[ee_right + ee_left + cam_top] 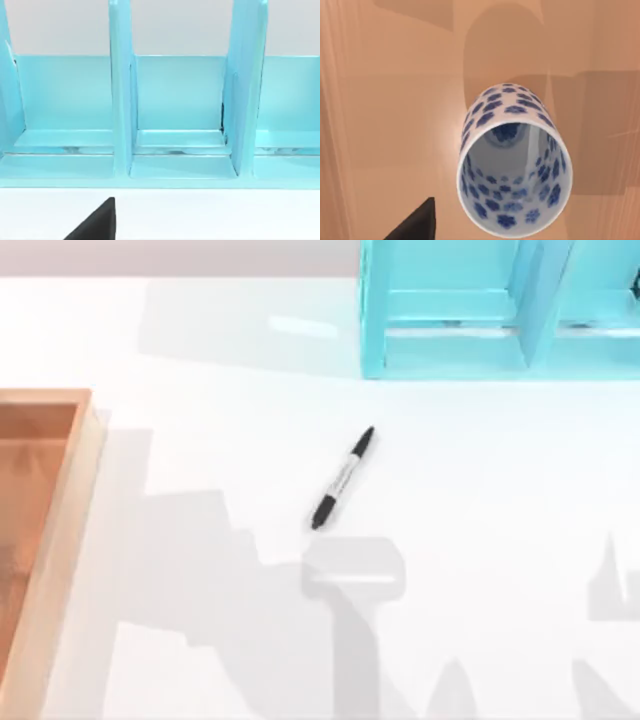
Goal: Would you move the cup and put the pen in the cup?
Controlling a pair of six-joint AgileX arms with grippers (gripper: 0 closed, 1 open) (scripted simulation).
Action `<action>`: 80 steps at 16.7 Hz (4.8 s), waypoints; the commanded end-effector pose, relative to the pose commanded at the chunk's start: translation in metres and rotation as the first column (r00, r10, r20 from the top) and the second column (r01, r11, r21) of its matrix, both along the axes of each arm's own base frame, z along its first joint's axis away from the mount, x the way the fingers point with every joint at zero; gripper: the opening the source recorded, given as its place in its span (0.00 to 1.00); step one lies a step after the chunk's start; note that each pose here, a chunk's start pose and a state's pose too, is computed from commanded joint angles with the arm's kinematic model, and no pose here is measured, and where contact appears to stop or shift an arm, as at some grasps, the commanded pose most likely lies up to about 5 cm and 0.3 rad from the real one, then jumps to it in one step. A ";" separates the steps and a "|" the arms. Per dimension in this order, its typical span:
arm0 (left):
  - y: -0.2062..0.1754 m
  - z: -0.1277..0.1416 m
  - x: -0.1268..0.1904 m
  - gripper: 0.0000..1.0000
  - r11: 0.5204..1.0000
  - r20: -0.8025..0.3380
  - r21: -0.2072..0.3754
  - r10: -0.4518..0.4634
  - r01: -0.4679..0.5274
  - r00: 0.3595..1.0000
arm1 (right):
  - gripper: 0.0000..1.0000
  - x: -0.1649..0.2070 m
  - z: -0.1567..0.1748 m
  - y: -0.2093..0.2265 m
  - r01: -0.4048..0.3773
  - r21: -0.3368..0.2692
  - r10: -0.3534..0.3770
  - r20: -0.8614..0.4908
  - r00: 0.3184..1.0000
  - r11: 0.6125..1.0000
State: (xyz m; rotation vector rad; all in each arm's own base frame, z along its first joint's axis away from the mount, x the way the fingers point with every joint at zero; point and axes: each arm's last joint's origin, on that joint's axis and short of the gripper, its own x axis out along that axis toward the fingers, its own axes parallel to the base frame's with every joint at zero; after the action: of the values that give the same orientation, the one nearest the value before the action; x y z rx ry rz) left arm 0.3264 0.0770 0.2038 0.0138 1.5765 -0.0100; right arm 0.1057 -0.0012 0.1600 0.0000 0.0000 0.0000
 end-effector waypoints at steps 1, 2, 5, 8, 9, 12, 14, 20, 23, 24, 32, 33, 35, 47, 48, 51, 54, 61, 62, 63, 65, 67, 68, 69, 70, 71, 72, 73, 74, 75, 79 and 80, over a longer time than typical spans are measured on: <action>0.000 -0.013 0.001 1.00 1.000 0.008 0.002 0.000 0.000 1.000 | 1.00 0.000 0.000 0.000 0.000 0.000 0.000 0.000 1.000 1.000; 0.000 -0.025 0.001 1.00 1.000 0.012 0.003 0.000 0.000 1.000 | 1.00 0.000 0.000 0.000 0.000 0.000 0.000 0.000 1.000 1.000; 0.000 -0.052 -0.003 1.00 1.000 0.002 0.001 0.000 0.000 1.000 | 1.00 0.000 0.000 0.000 0.000 0.000 0.000 0.000 1.000 1.000; 0.000 -0.055 -0.004 1.00 1.000 -0.001 0.000 0.000 0.000 1.000 | 1.00 0.000 0.000 0.000 0.000 0.000 0.000 0.000 1.000 1.000; 0.000 -0.055 -0.004 1.00 1.000 -0.001 0.000 0.000 0.000 1.000 | 1.00 0.000 0.000 0.000 0.000 0.000 0.000 0.000 1.000 1.000; 0.000 -0.055 -0.004 0.85 1.000 -0.001 0.000 0.000 0.000 1.000 | 1.00 0.000 0.000 0.000 0.000 0.000 0.000 0.000 1.000 1.000; 0.000 -0.055 -0.004 0.70 1.000 -0.001 0.000 0.000 0.000 1.000 | 1.00 0.000 0.000 0.000 0.000 0.000 0.000 0.000 1.000 1.000; 0.000 -0.055 -0.004 0.25 1.000 -0.001 0.000 0.000 0.000 1.000 | 1.00 0.000 0.000 0.000 0.000 0.000 0.000 0.000 1.000 1.000; 0.000 -0.055 -0.004 0.02 1.000 -0.001 0.000 0.000 0.000 1.000 | 1.00 0.000 0.000 0.000 0.000 0.000 0.000 0.000 1.000 1.000; 0.000 -0.055 -0.004 0.00 1.000 -0.001 0.000 0.000 0.000 1.000 | 1.00 0.000 0.000 0.000 0.000 0.000 0.000 0.000 1.000 1.000; -0.001 -0.055 -0.004 0.00 1.000 0.001 0.000 -0.003 0.003 1.000 | 1.00 0.000 0.000 0.000 0.000 0.000 0.000 0.000 1.000 1.000; -0.001 -0.055 -0.003 0.00 1.000 0.001 0.000 -0.002 0.002 1.000 | 1.00 0.000 0.000 0.000 0.000 0.000 0.000 0.000 1.000 1.000; 0.000 -0.049 0.001 0.00 1.000 0.015 0.004 0.021 -0.021 1.000 | 1.00 0.000 0.000 0.000 0.000 0.000 0.000 0.000 1.000 1.000; -0.104 0.076 0.017 0.00 0.997 0.093 -0.007 0.081 -0.081 0.992 | 1.00 0.000 0.000 0.000 0.000 0.000 0.000 0.000 1.000 1.000; -0.118 0.082 0.011 0.00 0.998 0.062 -0.006 0.058 -0.057 0.996 | 1.00 0.000 0.000 0.000 0.000 0.000 0.000 0.000 1.000 1.000; -0.147 0.092 -0.004 0.00 1.000 0.004 0.000 0.005 -0.005 1.000 | 1.00 0.000 0.000 0.000 0.000 0.000 0.000 0.000 1.000 1.000; -0.151 0.095 -0.007 0.00 1.000 0.001 0.000 -0.003 0.003 1.000 | 1.00 0.000 0.000 0.000 0.000 0.000 0.000 0.000 1.000 1.000; -0.181 0.058 0.016 0.00 1.000 -0.003 0.003 -0.004 0.004 1.000 | 1.00 0.000 0.000 0.000 0.000 0.000 0.000 0.000 1.000 1.000; -0.189 0.044 0.025 0.00 1.000 0.003 0.002 0.001 -0.001 1.000 | 1.00 0.000 0.000 0.000 0.000 0.000 0.000 0.000 1.000 1.000; -0.199 0.031 0.031 0.00 1.000 0.006 0.002 0.002 -0.002 1.000 | 1.00 0.000 0.000 0.000 0.000 0.000 0.000 0.000 1.000 1.000; -0.219 0.011 0.035 0.00 1.000 0.004 0.003 -0.001 0.001 1.000 | 1.00 0.000 0.000 0.000 0.000 0.000 0.000 0.000 1.000 1.000; -0.224 0.006 0.035 0.00 1.000 0.002 0.005 -0.005 0.005 1.000 | 1.00 0.000 0.000 0.000 0.000 0.000 0.000 0.000 1.000 1.000; -0.224 0.006 0.035 0.00 1.000 0.002 0.005 -0.005 0.005 1.000 | 1.00 0.000 0.000 0.000 0.000 0.000 0.000 0.000 1.000 1.000; -0.224 0.006 0.035 0.00 1.000 0.002 0.005 -0.005 0.005 1.000 | 1.00 0.000 0.000 0.000 0.000 0.000 0.000 0.000 1.000 1.000; -0.223 0.007 0.036 0.00 1.000 0.002 0.004 -0.003 0.003 1.000 | 1.00 0.000 0.000 0.000 0.000 0.000 0.000 0.000 1.000 1.000; -0.223 0.006 0.036 0.00 1.000 0.002 0.003 -0.003 0.003 1.000 | 1.00 0.000 0.000 0.000 0.000 0.000 0.000 0.000 1.000 1.000; -0.223 0.005 0.036 0.00 1.000 0.003 0.003 -0.003 0.003 1.000 | 1.00 0.000 0.000 0.000 0.000 0.000 0.000 0.000 1.000 1.000; -0.223 0.001 0.036 0.00 1.000 0.003 0.003 -0.003 0.003 1.000 | 1.00 0.000 0.000 0.000 0.000 0.000 0.000 0.000 1.000 1.000; -0.223 -0.002 0.036 0.00 1.000 0.003 0.003 -0.003 0.003 1.000 | 1.00 0.000 0.000 0.000 0.000 0.000 0.000 0.000 1.000 1.000; -0.223 -0.005 0.036 0.00 1.000 0.002 0.003 -0.004 0.004 1.000 | 1.00 0.000 0.000 0.000 0.000 0.000 0.000 0.000 1.000 1.000; -0.223 -0.017 0.036 0.00 1.000 0.003 0.004 -0.003 0.003 1.000 | 1.00 0.000 0.000 0.000 0.000 0.000 0.000 0.000 1.000 1.000; -0.223 -0.020 0.036 0.00 1.000 0.003 0.004 -0.004 0.004 1.000 | 1.00 0.000 0.000 0.000 0.000 0.000 0.000 0.000 1.000 1.000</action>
State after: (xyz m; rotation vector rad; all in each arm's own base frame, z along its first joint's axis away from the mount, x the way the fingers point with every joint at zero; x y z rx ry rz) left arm 0.3627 -0.1464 0.1838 0.0196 1.5733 -0.0097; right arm 0.1057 -0.0012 0.1600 0.0000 0.0000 0.0000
